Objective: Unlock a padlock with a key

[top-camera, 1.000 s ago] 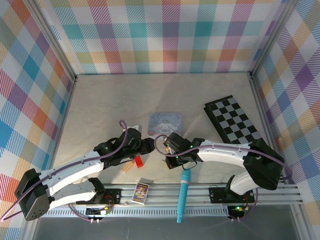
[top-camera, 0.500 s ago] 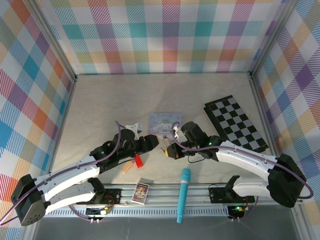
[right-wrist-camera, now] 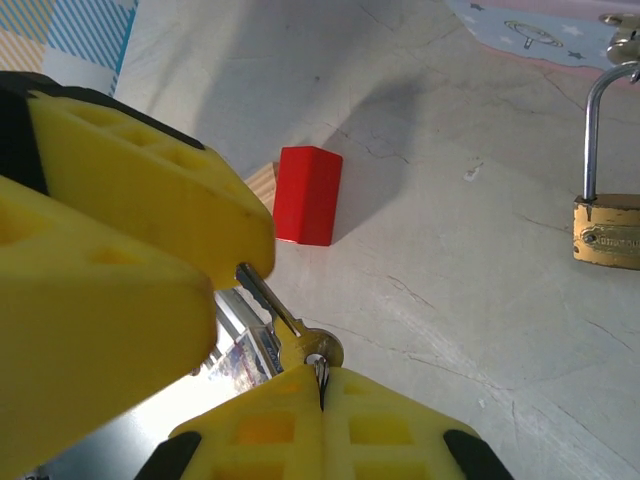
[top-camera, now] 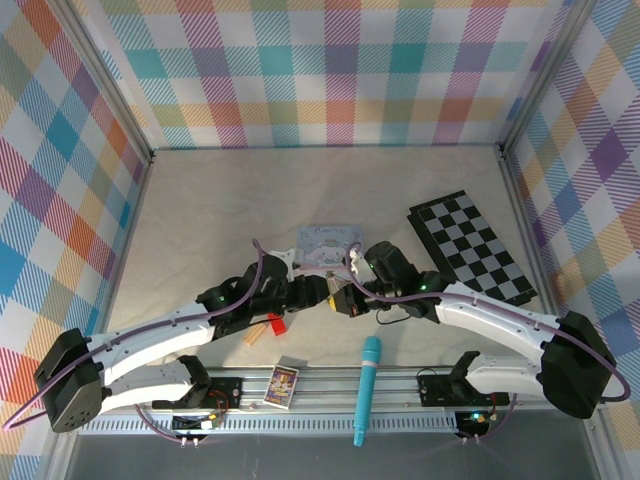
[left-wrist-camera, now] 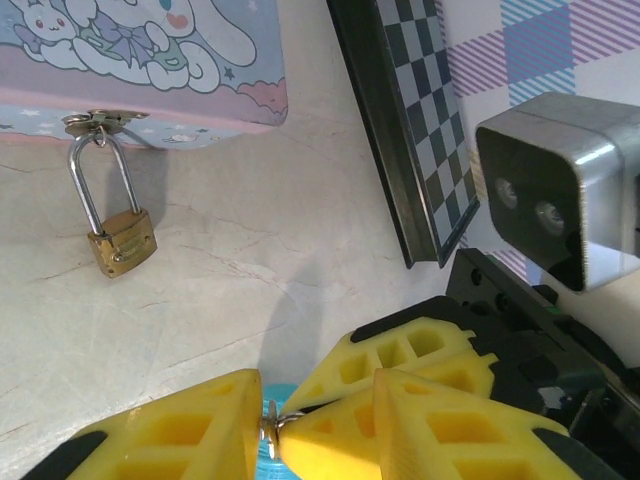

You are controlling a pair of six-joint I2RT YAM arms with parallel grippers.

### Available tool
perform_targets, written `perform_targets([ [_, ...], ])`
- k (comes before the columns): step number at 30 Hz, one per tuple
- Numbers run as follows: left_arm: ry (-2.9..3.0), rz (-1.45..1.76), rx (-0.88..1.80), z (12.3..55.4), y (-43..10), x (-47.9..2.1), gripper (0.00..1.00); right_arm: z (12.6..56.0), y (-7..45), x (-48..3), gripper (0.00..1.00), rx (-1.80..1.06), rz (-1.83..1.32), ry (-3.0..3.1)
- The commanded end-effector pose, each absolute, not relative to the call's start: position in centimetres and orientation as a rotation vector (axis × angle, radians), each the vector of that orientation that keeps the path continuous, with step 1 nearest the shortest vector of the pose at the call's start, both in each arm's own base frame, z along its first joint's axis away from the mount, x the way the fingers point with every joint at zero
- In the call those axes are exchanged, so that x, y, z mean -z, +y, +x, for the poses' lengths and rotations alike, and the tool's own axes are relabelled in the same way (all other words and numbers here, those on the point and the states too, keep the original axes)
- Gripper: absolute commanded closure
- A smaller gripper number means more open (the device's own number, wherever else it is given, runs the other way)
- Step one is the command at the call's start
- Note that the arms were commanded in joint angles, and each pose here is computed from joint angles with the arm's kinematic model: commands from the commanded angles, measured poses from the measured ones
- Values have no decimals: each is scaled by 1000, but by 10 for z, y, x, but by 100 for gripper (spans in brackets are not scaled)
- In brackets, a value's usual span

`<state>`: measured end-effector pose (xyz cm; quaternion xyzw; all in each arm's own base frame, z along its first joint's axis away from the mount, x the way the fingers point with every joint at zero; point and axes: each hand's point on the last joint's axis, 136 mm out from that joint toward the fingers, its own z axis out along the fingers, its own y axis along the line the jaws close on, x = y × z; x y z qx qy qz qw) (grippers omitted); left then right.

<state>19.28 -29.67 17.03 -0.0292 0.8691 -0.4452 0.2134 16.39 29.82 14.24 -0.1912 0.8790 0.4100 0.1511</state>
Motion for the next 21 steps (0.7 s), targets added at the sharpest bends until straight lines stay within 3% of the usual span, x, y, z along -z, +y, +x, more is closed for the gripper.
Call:
perform_targets([
  [1, 2426, -64, 1213, 192, -300, -173, 69, 175, 305, -171, 100, -1220, -535, 2410],
  [5, 2429, -84, 1203, 194, -299, -170, 77, 176, 304, -170, 100, -1220, -528, 2408],
  [11, 2439, -94, 1181, 195, -297, -168, 100, 177, 305, -171, 100, -1233, -516, 2395],
  [13, 2435, -98, 1177, 195, -296, -168, 100, 177, 305, -173, 100, -1241, -512, 2390],
  [14, 2436, -99, 1176, 195, -296, -168, 100, 177, 305, -175, 93, -1253, -517, 2381],
  [17, 2412, -95, 1183, 197, -295, -174, 100, 174, 306, -186, 44, -1316, -522, 2327],
  [18, 2395, -92, 1188, 197, -294, -178, 100, 174, 305, -192, 35, -1348, -518, 2296],
  [21, 2337, -81, 1203, 200, -292, -191, 100, 173, 299, -210, 23, -1420, -499, 2188],
])
